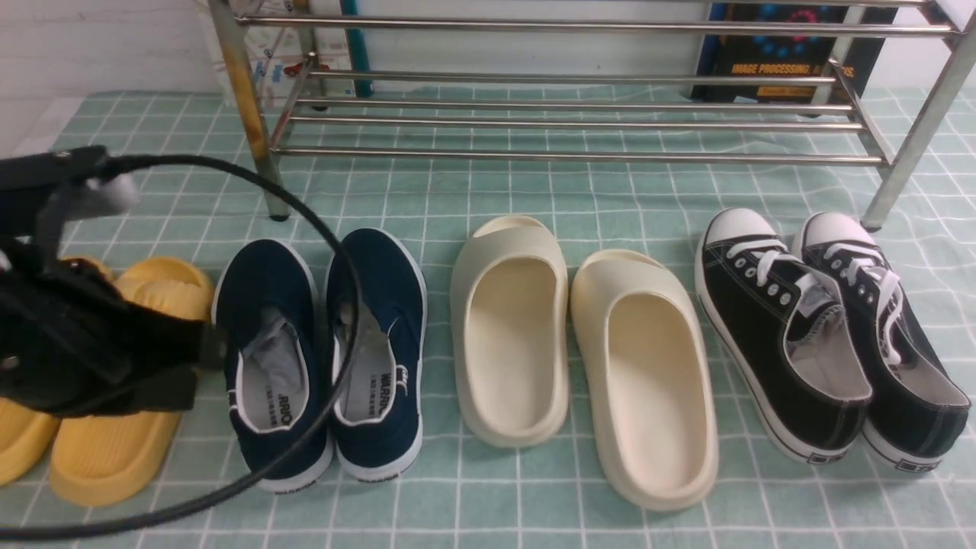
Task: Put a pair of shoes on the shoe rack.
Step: Use the left arm to grab the shoe closest to it, then use the left arm to put a shoe into the shoe rack
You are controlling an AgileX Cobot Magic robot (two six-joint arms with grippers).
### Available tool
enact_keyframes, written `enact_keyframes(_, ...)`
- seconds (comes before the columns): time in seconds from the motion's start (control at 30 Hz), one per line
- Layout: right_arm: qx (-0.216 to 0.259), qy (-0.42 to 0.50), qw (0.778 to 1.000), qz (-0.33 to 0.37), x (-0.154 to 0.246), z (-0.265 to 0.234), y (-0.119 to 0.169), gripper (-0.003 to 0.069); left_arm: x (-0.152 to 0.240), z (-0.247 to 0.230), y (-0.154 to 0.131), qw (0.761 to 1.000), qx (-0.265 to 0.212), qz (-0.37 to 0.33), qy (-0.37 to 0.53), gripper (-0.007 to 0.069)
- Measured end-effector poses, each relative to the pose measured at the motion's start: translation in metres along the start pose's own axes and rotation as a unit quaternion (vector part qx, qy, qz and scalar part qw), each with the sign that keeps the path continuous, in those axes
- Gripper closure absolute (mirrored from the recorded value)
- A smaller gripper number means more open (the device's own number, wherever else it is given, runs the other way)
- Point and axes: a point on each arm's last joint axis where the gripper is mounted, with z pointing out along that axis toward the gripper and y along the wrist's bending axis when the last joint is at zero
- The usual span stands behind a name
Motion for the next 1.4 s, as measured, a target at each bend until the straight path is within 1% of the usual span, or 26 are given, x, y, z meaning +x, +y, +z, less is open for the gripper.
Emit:
enact_keyframes(0.03, 0.000, 0.000, 1.000, 0.000, 0.000, 0.000, 0.000, 0.0419, -0.009, 0.016, 0.001, 0.999, -0.014, -0.014, 0.029, 0.0638)
enact_keyframes(0.1, 0.000, 0.000, 1.000, 0.000, 0.000, 0.000, 0.000, 0.0419, -0.019, 0.032, 0.005, 0.997, -0.038, -0.035, 0.052, 0.0620)
enact_keyframes(0.13, 0.000, 0.000, 1.000, 0.000, 0.000, 0.000, 0.000, 0.0419, -0.020, 0.036, 0.005, 0.997, -0.043, -0.040, 0.056, 0.0616)
enact_keyframes(0.2, 0.000, 0.000, 1.000, 0.000, 0.000, 0.000, 0.000, 0.0419, -0.030, 0.059, 0.012, 0.992, -0.074, -0.069, 0.079, 0.0545)
enact_keyframes(0.23, 0.000, 0.000, 1.000, 0.000, 0.000, 0.000, 0.000, 0.0419, -0.032, 0.066, 0.013, 0.990, -0.081, -0.076, 0.084, 0.0505)
enact_keyframes(0.27, 0.000, 0.000, 1.000, 0.000, 0.000, 0.000, 0.000, 0.0419, -0.033, 0.068, 0.014, 0.990, -0.083, -0.079, 0.084, 0.0488)
enact_keyframes(0.3, 0.000, 0.000, 1.000, 0.000, 0.000, 0.000, 0.000, 0.0419, -0.036, 0.083, 0.016, 0.987, -0.093, -0.092, 0.095, 0.0413)
enact_keyframes(0.33, 0.000, 0.000, 1.000, 0.000, 0.000, 0.000, 0.000, 0.0419, -0.036, 0.084, 0.017, 0.987, -0.094, -0.094, 0.094, 0.0403)
enact_keyframes(0.37, 0.000, 0.000, 1.000, 0.000, 0.000, 0.000, 0.000, 0.0419, -0.038, 0.094, 0.018, 0.985, -0.098, -0.101, 0.099, 0.0329)
enact_keyframes(0.43, 0.000, 0.000, 1.000, 0.000, 0.000, 0.000, 0.000, 0.0419, -0.040, 0.107, 0.020, 0.984, -0.099, -0.109, 0.099, 0.0244)
enact_keyframes(0.53, 0.000, 0.000, 1.000, 0.000, 0.000, 0.000, 0.000, 0.0419, -0.043, 0.122, 0.021, 0.984, -0.098, -0.114, 0.098, 0.0179)
enact_keyframes(0.6, 0.000, 0.000, 1.000, 0.000, 0.000, 0.000, 0.000, 0.0419, -0.044, 0.129, 0.022, 0.983, -0.098, -0.115, 0.100, 0.0168)
enact_keyframes(0.67, 0.000, 0.000, 1.000, 0.000, 0.000, 0.000, 0.000, 0.0419, -0.043, 0.134, 0.023, 0.983, -0.100, -0.116, 0.105, 0.0171)
enact_keyframes(0.73, 0.000, 0.000, 1.000, 0.000, 0.000, 0.000, 0.000, 0.0419, -0.042, 0.142, 0.025, 0.981, -0.103, -0.117, 0.116, 0.0211)
enact_keyframes(0.8, 0.000, 0.000, 1.000, 0.000, 0.000, 0.000, 0.000, 0.0419, -0.041, 0.146, 0.026, 0.980, -0.106, -0.115, 0.122, 0.0272)
enact_keyframes(0.83, 0.000, 0.000, 1.000, 0.000, 0.000, 0.000, 0.000, 0.0419, -0.041, 0.146, 0.026, 0.980, -0.106, -0.115, 0.122, 0.0279)
enact_keyframes(0.87, 0.000, 0.000, 1.000, 0.000, 0.000, 0.000, 0.000, 0.0419, -0.041, 0.147, 0.026, 0.980, -0.108, -0.114, 0.124, 0.0344)
enact_keyframes(0.9, 0.000, 0.000, 1.000, 0.000, 0.000, 0.000, 0.000, 0.0419, -0.041, 0.147, 0.026, 0.980, -0.108, -0.114, 0.124, 0.0361)
enact_keyframes(0.93, 0.000, 0.000, 1.000, 0.000, 0.000, 0.000, 0.000, 0.0419, -0.041, 0.147, 0.026, 0.980, -0.108, -0.114, 0.124, 0.0396)
enact_keyframes(1.0, 0.000, 0.000, 1.000, 0.000, 0.000, 0.000, 0.000, 0.0419, -0.040, 0.147, 0.026, 0.980, -0.111, -0.110, 0.127, 0.0519)
enact_keyframes(1.1, 0.000, 0.000, 1.000, 0.000, 0.000, 0.000, 0.000, 0.0419, -0.040, 0.145, 0.026, 0.979, -0.113, -0.107, 0.131, 0.0602)
enact_keyframes(1.17, 0.000, 0.000, 1.000, 0.000, 0.000, 0.000, 0.000, 0.0419, -0.040, 0.138, 0.025, 0.979, -0.113, -0.096, 0.136, 0.0607)
enact_keyframes(1.33, 0.000, 0.000, 1.000, 0.000, 0.000, 0.000, 0.000, 0.0419, -0.049, 0.100, 0.019, 0.983, -0.111, -0.075, 0.126, 0.0608)
enact_keyframes(1.4, 0.000, 0.000, 1.000, 0.000, 0.000, 0.000, 0.000, 0.0419, -0.060, 0.072, 0.013, 0.987, -0.105, -0.069, 0.098, 0.0608)
